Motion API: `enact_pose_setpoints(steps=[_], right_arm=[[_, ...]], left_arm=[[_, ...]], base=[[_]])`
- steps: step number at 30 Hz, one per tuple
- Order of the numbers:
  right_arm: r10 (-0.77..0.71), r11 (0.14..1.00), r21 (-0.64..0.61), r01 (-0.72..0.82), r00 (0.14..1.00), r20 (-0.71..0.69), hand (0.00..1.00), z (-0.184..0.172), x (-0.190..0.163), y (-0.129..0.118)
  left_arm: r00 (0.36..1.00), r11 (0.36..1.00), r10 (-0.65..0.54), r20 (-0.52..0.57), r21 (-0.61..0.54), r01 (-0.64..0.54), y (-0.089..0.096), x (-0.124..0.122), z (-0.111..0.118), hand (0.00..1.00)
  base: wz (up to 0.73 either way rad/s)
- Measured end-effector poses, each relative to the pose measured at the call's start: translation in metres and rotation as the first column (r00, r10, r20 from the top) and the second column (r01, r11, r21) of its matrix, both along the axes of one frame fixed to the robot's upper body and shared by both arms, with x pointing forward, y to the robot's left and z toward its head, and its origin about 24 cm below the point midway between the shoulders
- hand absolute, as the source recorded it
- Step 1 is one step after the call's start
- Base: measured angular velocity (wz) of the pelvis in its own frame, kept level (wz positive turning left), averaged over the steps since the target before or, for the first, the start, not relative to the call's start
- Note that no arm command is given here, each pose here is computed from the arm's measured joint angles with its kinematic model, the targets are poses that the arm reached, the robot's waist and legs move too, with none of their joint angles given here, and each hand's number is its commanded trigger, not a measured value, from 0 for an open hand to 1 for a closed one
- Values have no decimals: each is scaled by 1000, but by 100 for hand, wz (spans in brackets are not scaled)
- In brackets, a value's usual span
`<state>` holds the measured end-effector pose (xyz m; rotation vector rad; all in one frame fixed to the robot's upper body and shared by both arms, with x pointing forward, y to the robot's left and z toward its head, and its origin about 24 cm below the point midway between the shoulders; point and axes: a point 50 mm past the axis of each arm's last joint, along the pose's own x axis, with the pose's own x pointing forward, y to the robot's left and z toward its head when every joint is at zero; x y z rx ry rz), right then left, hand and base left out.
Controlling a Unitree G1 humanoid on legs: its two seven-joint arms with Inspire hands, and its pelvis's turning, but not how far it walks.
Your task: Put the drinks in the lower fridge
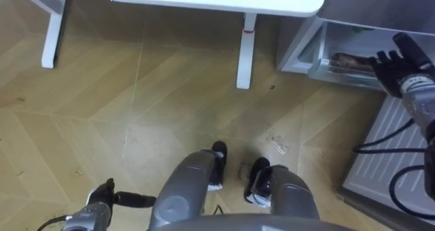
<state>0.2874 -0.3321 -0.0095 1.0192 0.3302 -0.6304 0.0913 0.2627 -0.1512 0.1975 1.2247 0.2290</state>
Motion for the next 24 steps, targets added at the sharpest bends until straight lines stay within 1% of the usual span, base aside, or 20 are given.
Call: enact_pose_setpoints(steps=[4, 8, 13, 15, 20, 24], right_arm=[[10, 1000, -25, -10, 1000, 1, 0, 2, -1, -3], [-1, 999, -37, 1, 1000, -6, 0, -1, -5, -6], [2, 997, -71, -2, 1000, -8, 0, 3, -5, -10], [-16, 995, -94, 14, 1000, -21, 0, 0, -11, -14], [-29, 981, -194, 1, 989, -144, 0, -8, -23, -19], [-42, 967, -254, -10, 979, -197, 0, -12, -31, -22]], left_arm=[[1000, 1000, -7, 20, -8, 7, 0, 6, 1, 0], [1000, 999, 2, 4, -39, -2, -1, -1, 0, 0], [999, 998, 36, 16, -58, -35, -1, -1, 0, 0], [999, 997, 44, 25, -59, -43, -1, -1, 0, 0], [996, 996, 72, 51, -53, -70, 0, 1, 1, 0], [994, 995, 91, 53, -55, -88, 0, -2, 0, 0]], base=[[-8], [-2], [-11], [-8], [-4], [-4]])
